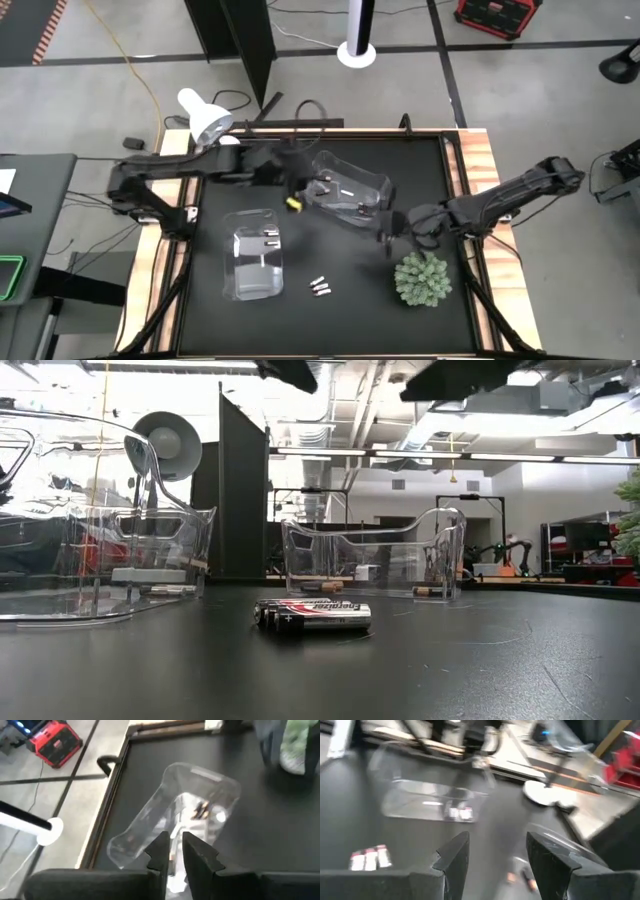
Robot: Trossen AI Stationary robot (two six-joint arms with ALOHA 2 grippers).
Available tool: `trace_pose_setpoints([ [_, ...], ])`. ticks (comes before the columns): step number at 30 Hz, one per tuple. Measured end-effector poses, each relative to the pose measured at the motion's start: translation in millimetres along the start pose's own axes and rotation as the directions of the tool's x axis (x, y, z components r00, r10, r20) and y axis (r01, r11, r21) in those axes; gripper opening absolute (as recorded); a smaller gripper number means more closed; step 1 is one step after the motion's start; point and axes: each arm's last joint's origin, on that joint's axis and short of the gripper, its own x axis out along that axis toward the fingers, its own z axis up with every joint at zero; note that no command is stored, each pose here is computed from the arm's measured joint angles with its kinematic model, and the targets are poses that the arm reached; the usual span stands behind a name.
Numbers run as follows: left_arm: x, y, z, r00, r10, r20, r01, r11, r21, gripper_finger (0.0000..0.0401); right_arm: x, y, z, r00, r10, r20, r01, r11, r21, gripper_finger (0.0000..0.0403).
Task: Sort batteries
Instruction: Put the silver battery into the bottom transparent bin
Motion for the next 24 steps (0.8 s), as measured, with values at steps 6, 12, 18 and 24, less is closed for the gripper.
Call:
trace_pose_setpoints([
  [6, -35.2, -46.5, -26.4, 0.987, -0.060, 0.147, 0.069, 0.996, -0.056, 0.0025, 22.8, 39.6, 11.4, 0.990, 0.129, -0.051, -0.134, 0.987, -0.091, 0.0214],
  [12, -50.7, -85.4, -67.0, 0.965, -0.038, 0.259, 0.073, 0.989, -0.125, 0.0020, 46.9, 74.9, 14.9, 0.969, 0.175, -0.174, -0.204, 0.964, -0.168, 0.0214],
  [18, -54.8, -112.0, -96.2, 0.955, -0.024, 0.296, 0.079, 0.981, -0.175, 0.0020, 74.5, 102.2, 17.3, 0.939, 0.220, -0.264, -0.263, 0.954, -0.141, 0.0214],
  [24, -59.9, -131.1, -112.9, 0.955, -0.005, 0.296, 0.069, 0.977, -0.204, 0.0020, 105.3, 127.4, 8.6, 0.894, 0.271, -0.358, -0.335, 0.933, -0.132, 0.0214],
])
